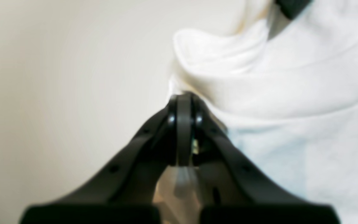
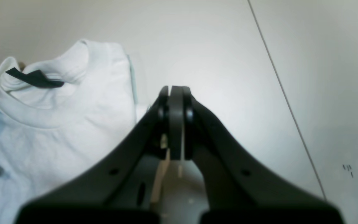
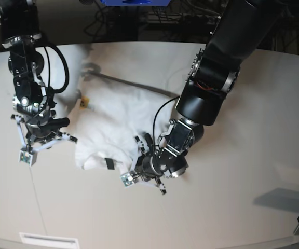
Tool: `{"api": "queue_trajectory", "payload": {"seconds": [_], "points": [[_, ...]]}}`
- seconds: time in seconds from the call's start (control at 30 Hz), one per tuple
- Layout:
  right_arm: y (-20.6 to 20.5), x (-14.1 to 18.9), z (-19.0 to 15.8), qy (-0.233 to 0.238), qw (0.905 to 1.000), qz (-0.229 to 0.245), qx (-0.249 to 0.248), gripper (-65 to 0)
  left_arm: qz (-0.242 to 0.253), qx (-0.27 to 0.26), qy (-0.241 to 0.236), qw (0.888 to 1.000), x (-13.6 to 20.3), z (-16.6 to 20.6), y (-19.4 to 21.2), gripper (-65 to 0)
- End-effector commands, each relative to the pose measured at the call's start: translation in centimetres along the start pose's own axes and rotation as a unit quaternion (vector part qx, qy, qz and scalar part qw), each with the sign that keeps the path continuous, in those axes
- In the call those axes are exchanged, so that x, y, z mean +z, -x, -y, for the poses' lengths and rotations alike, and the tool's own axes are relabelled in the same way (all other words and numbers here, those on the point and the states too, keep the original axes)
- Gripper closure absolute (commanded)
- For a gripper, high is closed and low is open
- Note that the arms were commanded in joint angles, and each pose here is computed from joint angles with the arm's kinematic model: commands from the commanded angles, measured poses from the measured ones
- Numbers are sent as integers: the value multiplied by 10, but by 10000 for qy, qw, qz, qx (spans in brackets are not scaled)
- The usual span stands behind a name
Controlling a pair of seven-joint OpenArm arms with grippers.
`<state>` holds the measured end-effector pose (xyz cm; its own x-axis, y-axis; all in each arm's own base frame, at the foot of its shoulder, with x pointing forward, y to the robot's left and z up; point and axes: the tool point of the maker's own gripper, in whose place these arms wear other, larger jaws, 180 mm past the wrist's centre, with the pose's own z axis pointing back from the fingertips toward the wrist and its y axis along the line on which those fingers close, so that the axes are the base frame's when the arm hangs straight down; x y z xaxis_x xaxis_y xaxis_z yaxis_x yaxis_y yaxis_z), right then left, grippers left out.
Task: Fold the T-shirt properly
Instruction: 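Grasp the bundle's edge with the left gripper and tug it to straighten, then grasp the bundle's edge with both grippers and pull it taut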
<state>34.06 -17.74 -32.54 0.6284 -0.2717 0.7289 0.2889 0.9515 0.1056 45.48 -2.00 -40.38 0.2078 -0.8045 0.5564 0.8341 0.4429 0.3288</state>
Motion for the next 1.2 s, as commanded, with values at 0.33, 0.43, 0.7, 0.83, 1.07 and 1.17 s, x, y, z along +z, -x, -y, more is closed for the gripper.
{"api": "queue_trajectory", "payload": {"seconds": [0.33,0.43,0.7,0.83,1.07,1.17], "points": [[4,10,-14,-193,9993,192,247,-1,558,-35,-1671,9844,94,-105,-36,0],[3,27,-22,-401,9963,574,501,-1,676,-112,-1885,9797,133,-97,-33,0],[42,36,-23,-532,9938,510,835,-1,1248,129,-1559,9798,165,33,-2,0],[60,40,-18,-521,9938,446,878,-1,1330,342,-1175,9835,164,79,17,0],[100,52,-54,-1059,9871,46,1202,-1,1299,398,-1093,9847,167,91,21,0],[113,58,-67,-1260,9832,-85,1319,-1,1254,409,-1063,9855,166,95,24,0]]}}
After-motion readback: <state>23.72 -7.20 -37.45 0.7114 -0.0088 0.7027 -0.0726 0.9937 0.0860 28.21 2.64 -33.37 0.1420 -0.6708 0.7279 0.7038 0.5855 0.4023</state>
